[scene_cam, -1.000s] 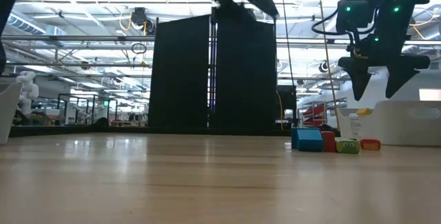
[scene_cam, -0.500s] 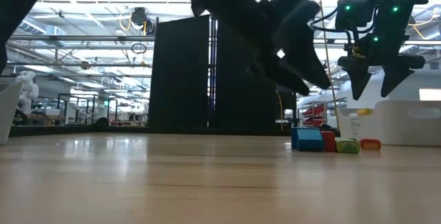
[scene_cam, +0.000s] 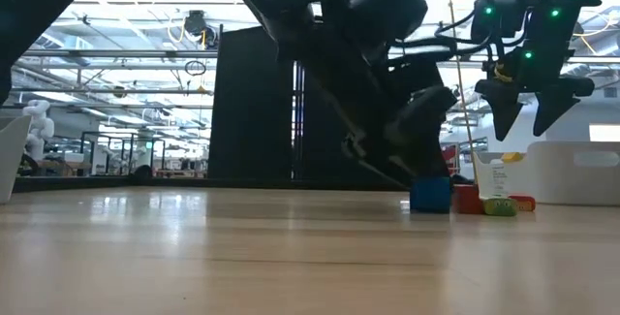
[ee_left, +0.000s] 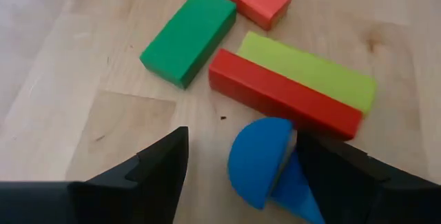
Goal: Sort blocks by size
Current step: Put the blue half cylindrical block into the gray bin
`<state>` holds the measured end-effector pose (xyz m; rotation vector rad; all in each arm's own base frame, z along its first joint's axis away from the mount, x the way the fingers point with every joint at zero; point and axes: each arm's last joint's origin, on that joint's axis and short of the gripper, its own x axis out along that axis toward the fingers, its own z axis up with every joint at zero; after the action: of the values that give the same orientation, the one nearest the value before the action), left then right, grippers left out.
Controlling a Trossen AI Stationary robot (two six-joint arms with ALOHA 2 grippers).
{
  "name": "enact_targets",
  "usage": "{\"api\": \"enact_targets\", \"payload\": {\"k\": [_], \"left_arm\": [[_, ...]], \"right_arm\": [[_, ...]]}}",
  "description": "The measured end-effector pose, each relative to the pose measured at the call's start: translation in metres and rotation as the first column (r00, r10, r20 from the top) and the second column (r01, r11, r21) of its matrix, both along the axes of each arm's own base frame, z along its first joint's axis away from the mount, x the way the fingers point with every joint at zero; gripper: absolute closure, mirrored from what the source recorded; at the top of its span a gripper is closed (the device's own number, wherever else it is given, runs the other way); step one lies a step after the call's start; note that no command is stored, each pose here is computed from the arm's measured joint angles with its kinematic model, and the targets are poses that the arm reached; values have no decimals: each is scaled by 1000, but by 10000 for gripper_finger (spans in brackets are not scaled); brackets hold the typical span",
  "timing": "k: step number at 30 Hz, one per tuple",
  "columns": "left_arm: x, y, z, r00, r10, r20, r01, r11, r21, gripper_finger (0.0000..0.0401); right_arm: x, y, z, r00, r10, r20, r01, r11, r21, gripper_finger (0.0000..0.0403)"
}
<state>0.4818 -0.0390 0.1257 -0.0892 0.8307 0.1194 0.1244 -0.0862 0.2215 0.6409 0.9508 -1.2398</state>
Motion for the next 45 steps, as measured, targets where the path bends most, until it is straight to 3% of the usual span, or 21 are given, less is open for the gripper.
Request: {"api": "enact_targets", "payload": {"k": [4, 12, 17, 21, 23, 28, 32, 38, 41, 45], "left_arm": [[-2, 3, -6, 999, 11, -30, -11, 1000, -1, 173], [-3, 12, -7, 998, 1, -63, 1, 1000, 31, 326], [-5, 12, 5, 999, -24, -49, 27, 998, 54, 330], [-17, 13, 49, 999, -19, -27, 20, 998, 52, 330], [-30, 13, 76, 999, 1, -47, 0, 999, 33, 330], [-82, 6, 127, 969, 88, -231, -96, 995, -24, 330], [-125, -20, 154, 922, 106, -373, -129, 991, -36, 330], [-170, -73, 160, 826, 171, -536, -208, 978, -8, 330], [-189, -97, 149, 776, 208, -595, -250, 968, 12, 330], [-222, -118, 138, 714, 307, -629, -402, 915, -10, 330]], "right_arm": [[0, 0, 0, 1000, 3, -2, -3, 1000, 0, 26], [0, 0, 0, 1000, 19, -11, -19, 1000, -2, 26], [0, 0, 0, 1000, 22, -13, -22, 1000, -3, 26], [0, 0, 0, 999, 38, -23, -38, 999, -7, 26], [1, 0, 0, 999, 41, -20, -41, 999, -9, 26], [3, -2, 1, 999, 53, 1, -53, 998, -21, 26], [7, -3, 2, 996, 81, 43, -80, 997, -25, 26], [11, -5, 4, 990, 110, 85, -107, 993, -39, 26], [12, -5, 5, 989, 115, 92, -111, 993, -48, 26], [12, -5, 5, 988, 129, 83, -126, 991, -50, 26]]}}
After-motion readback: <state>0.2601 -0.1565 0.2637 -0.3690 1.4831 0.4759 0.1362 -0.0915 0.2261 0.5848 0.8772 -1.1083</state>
